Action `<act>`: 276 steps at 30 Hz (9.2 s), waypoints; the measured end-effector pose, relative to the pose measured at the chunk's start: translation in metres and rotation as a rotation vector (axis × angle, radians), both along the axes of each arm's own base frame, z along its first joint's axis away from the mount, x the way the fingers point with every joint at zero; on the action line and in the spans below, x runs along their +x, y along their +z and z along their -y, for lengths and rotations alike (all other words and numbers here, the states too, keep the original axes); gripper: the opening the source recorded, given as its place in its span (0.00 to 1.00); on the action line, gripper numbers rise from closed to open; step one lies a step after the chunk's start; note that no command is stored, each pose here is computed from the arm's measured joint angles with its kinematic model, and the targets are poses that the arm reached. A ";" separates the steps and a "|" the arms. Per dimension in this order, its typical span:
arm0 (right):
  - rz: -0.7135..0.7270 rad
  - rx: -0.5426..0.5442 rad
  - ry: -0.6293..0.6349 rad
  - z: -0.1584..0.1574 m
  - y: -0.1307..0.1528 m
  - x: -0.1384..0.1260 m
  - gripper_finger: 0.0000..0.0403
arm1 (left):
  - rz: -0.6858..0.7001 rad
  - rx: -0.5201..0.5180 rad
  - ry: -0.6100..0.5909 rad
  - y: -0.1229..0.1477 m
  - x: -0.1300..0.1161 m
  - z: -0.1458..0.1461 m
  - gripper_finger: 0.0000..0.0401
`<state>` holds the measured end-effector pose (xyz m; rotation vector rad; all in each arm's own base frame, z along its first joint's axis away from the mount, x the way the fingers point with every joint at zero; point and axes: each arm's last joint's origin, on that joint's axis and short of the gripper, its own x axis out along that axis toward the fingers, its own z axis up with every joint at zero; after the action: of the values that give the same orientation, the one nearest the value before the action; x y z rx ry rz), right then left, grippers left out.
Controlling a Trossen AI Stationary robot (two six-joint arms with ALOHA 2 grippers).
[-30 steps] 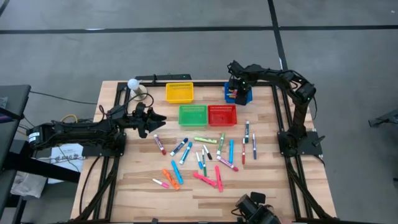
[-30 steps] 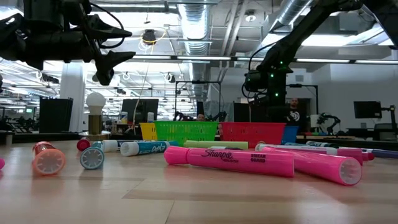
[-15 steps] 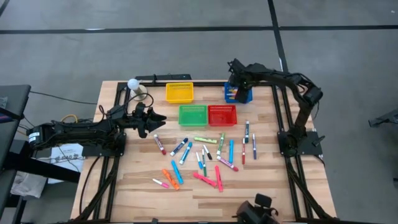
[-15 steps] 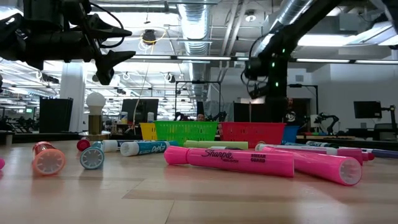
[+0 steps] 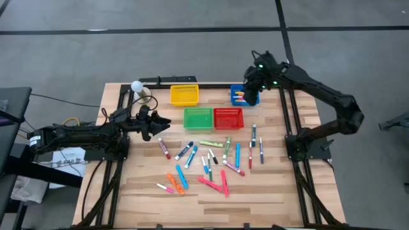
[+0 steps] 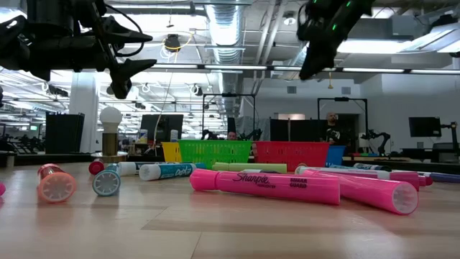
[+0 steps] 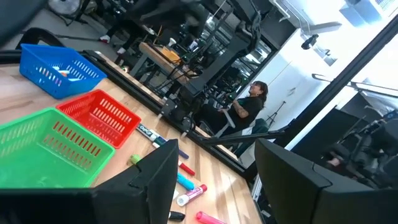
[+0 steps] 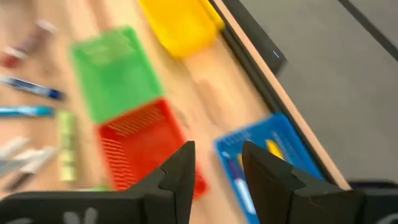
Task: Pick & Place Markers
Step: Put the pink highlighter into the blue bin
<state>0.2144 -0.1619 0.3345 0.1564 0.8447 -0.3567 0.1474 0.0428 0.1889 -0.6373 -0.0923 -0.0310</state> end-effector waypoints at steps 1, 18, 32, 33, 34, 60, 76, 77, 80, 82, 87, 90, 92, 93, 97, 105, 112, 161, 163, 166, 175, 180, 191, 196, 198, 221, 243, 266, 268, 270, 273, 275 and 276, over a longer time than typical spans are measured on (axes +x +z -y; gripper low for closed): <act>0.028 0.003 0.013 -0.006 0.006 -0.002 0.31 | 0.000 -0.015 -0.001 0.000 0.000 0.000 0.52; 0.252 0.029 0.004 -0.088 0.009 -0.011 0.30 | 0.041 -0.090 -0.234 0.010 0.005 0.020 0.52; 0.401 0.097 -0.093 -0.119 -0.026 -0.048 0.30 | 0.103 -0.027 -0.454 0.042 0.015 0.059 0.52; 0.417 0.094 -0.107 -0.120 -0.027 -0.052 0.30 | 0.087 -0.030 -0.465 0.043 0.016 0.062 0.52; 0.439 0.092 -0.111 -0.121 -0.027 -0.056 0.30 | 0.071 -0.029 -0.468 0.044 0.017 0.065 0.52; 0.664 0.132 -0.122 -0.135 -0.074 -0.110 0.30 | -0.452 -0.556 -0.277 0.044 0.008 0.167 0.52; 0.669 0.156 -0.082 -0.137 -0.079 -0.112 0.30 | -0.858 -0.358 -0.552 0.023 0.030 0.226 0.52; 0.669 0.156 -0.082 -0.137 -0.079 -0.112 0.30 | -0.901 -0.332 -0.563 0.019 0.031 0.223 0.52; 0.670 0.157 -0.083 -0.137 -0.079 -0.112 0.30 | -0.987 -0.252 -0.568 0.011 0.034 0.213 0.52; 0.670 0.160 -0.086 -0.137 -0.079 -0.112 0.30 | -1.022 -0.165 -0.551 0.006 0.035 0.204 0.52; 0.675 0.178 -0.097 -0.137 -0.079 -0.112 0.30 | -1.032 -0.016 -0.534 0.001 0.043 0.187 0.52; 0.677 0.184 -0.102 -0.137 -0.079 -0.112 0.30 | -0.994 0.079 -0.542 0.001 0.047 0.182 0.52; 0.677 0.184 -0.102 -0.137 -0.079 -0.112 0.30 | -0.971 0.110 -0.512 0.002 0.049 0.180 0.52; 0.677 0.184 -0.102 -0.137 -0.079 -0.112 0.30 | -0.965 0.107 -0.497 0.002 0.051 0.178 0.52; 0.676 0.184 -0.102 -0.137 -0.079 -0.112 0.30 | -0.945 0.072 -0.483 0.004 0.054 0.177 0.52; 0.676 0.184 -0.102 -0.137 -0.079 -0.112 0.30 | -0.929 0.093 -0.467 0.004 0.055 0.176 0.52; 0.676 0.183 -0.102 -0.137 -0.079 -0.112 0.30 | -0.927 0.234 -0.535 0.002 0.049 0.181 0.52; 0.670 0.167 -0.127 -0.136 -0.079 -0.113 0.30 | -1.193 0.489 -0.474 -0.064 0.056 0.204 0.52; 0.670 0.167 -0.127 -0.136 -0.079 -0.113 0.30 | -1.189 0.493 -0.474 -0.064 0.055 0.205 0.52; 0.670 0.167 -0.127 -0.136 -0.079 -0.113 0.30 | -1.186 0.502 -0.472 -0.064 0.054 0.206 0.52; 0.670 0.168 -0.127 -0.136 -0.079 -0.113 0.30 | -1.186 0.526 -0.476 -0.064 0.054 0.206 0.45; 0.670 0.167 -0.127 -0.136 -0.079 -0.113 0.30 | -1.193 0.531 -0.471 -0.065 0.053 0.205 0.35; 0.670 0.167 -0.127 -0.136 -0.079 -0.113 0.30 | -1.213 0.475 -0.535 -0.065 0.053 0.207 0.11; 0.670 0.166 -0.127 -0.136 -0.079 -0.113 0.30 | -1.236 0.416 -0.593 -0.065 0.051 0.209 0.10; 0.668 0.160 -0.123 -0.136 -0.079 -0.113 0.30 | -1.242 0.400 -0.605 -0.063 0.050 0.209 0.12; 0.668 0.154 -0.119 -0.136 -0.079 -0.113 0.30 | -0.829 -0.217 -0.398 0.045 0.051 0.157 0.11; 0.763 0.382 -0.206 -0.136 -0.074 -0.103 0.30 | -0.227 -0.402 -0.154 0.085 0.110 0.078 0.11; 0.927 0.378 -0.070 -0.130 -0.081 -0.009 0.57 | -0.046 -0.412 -0.031 0.059 0.153 0.036 0.11; 0.950 0.397 -0.071 -0.129 -0.084 -0.001 0.62 | -0.050 -0.412 -0.028 0.057 0.154 0.035 0.12; 0.982 0.416 -0.066 -0.128 -0.086 0.006 0.66 | -0.047 -0.412 -0.028 0.058 0.154 0.035 0.12; 1.033 0.462 -0.059 -0.128 -0.090 0.017 0.68 | -0.041 -0.391 -0.020 0.058 0.154 0.035 0.11; 1.050 0.488 -0.058 -0.128 -0.092 0.025 0.68 | -0.036 -0.385 -0.013 0.058 0.154 0.035 0.11; 1.052 0.492 -0.054 -0.128 -0.093 0.029 0.68 | -0.034 -0.385 -0.008 0.058 0.154 0.034 0.11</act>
<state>0.2435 -0.0335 0.2418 0.7513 -0.1347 -0.0703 0.3011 0.0083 0.2473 -1.0221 -0.0633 -0.0098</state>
